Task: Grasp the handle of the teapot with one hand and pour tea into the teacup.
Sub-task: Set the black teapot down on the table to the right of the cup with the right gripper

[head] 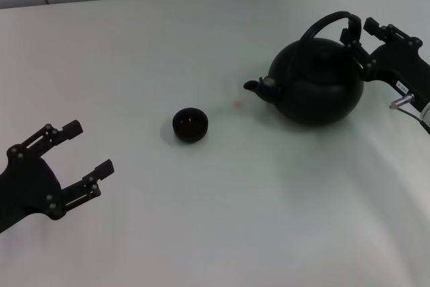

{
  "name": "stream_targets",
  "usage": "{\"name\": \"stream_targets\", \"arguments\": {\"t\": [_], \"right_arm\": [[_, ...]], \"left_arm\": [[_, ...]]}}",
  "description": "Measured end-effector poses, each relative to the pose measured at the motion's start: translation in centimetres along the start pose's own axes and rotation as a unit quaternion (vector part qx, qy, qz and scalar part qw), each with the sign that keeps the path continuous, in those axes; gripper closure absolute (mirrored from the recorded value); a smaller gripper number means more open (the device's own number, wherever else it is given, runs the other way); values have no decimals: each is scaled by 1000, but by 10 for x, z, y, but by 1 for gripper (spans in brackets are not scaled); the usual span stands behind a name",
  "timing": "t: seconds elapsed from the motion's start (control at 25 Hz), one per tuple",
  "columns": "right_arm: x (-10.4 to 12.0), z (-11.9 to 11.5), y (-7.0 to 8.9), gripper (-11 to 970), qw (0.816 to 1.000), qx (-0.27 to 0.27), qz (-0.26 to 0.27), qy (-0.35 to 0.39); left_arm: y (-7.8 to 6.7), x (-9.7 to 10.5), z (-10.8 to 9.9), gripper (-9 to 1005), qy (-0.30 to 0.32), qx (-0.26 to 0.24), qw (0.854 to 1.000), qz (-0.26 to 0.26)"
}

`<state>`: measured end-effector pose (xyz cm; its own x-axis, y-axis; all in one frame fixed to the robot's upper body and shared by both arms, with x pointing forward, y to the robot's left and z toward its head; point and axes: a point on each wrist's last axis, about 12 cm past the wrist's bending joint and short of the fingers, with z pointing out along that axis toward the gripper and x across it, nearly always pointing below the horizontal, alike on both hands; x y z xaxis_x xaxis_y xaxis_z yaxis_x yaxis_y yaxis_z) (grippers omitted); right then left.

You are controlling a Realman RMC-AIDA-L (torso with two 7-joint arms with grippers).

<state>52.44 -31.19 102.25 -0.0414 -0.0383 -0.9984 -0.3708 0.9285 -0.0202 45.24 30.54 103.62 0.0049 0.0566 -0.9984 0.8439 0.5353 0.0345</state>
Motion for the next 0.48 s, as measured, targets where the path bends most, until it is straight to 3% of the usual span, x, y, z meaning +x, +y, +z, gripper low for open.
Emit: {"name": "stream_targets", "arguments": {"t": [0.24, 0.48], "right_arm": [[3, -17, 1, 494, 1000, 1, 8, -16], [12, -69, 6, 397, 997, 24, 43, -54]], "left_arm": [[0, 0, 0, 191, 0, 0, 1000, 0], [1, 3, 1, 191, 12, 0, 1000, -1]]}}
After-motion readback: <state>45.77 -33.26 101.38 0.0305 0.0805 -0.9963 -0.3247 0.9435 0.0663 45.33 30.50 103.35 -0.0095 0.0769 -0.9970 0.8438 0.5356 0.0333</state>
